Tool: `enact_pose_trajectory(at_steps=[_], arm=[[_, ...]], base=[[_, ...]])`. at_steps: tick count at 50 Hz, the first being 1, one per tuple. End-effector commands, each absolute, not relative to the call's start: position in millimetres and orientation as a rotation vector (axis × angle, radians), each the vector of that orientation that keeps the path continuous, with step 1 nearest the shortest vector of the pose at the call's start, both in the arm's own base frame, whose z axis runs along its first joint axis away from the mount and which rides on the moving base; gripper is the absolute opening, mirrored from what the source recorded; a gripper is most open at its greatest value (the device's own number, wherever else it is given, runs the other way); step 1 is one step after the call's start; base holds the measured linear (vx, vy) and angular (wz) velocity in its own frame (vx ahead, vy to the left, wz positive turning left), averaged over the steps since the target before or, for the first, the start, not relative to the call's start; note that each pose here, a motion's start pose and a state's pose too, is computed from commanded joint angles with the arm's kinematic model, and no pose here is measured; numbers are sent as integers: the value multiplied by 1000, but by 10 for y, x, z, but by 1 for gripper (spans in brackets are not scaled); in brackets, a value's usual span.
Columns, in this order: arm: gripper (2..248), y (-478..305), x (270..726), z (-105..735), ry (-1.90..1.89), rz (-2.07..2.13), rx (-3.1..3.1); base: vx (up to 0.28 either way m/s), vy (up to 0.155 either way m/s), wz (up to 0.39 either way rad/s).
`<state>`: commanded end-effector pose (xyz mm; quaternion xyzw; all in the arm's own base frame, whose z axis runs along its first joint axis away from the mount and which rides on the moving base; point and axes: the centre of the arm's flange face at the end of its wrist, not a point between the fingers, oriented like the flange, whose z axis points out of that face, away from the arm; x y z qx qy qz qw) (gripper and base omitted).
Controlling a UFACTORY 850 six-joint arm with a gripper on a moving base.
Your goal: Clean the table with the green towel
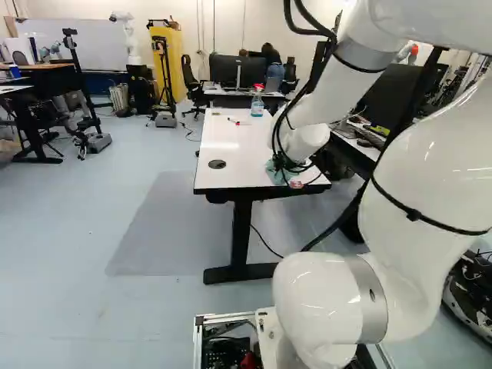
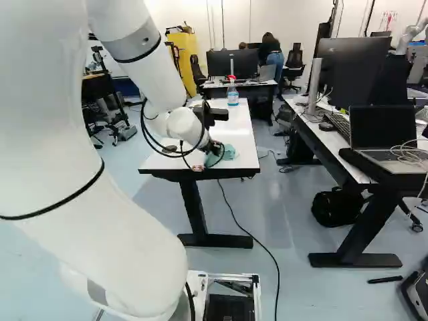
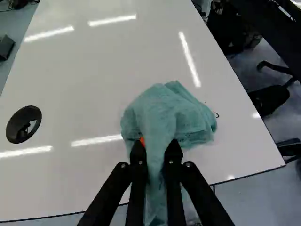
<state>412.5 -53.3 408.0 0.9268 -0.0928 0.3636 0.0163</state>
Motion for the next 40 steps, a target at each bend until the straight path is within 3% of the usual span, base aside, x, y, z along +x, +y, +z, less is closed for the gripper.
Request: enact_pose_trajectory(at_steps=[40], arm=[[45, -875, 4672, 4080, -367, 1135, 2848]], base=[[0, 0, 0]])
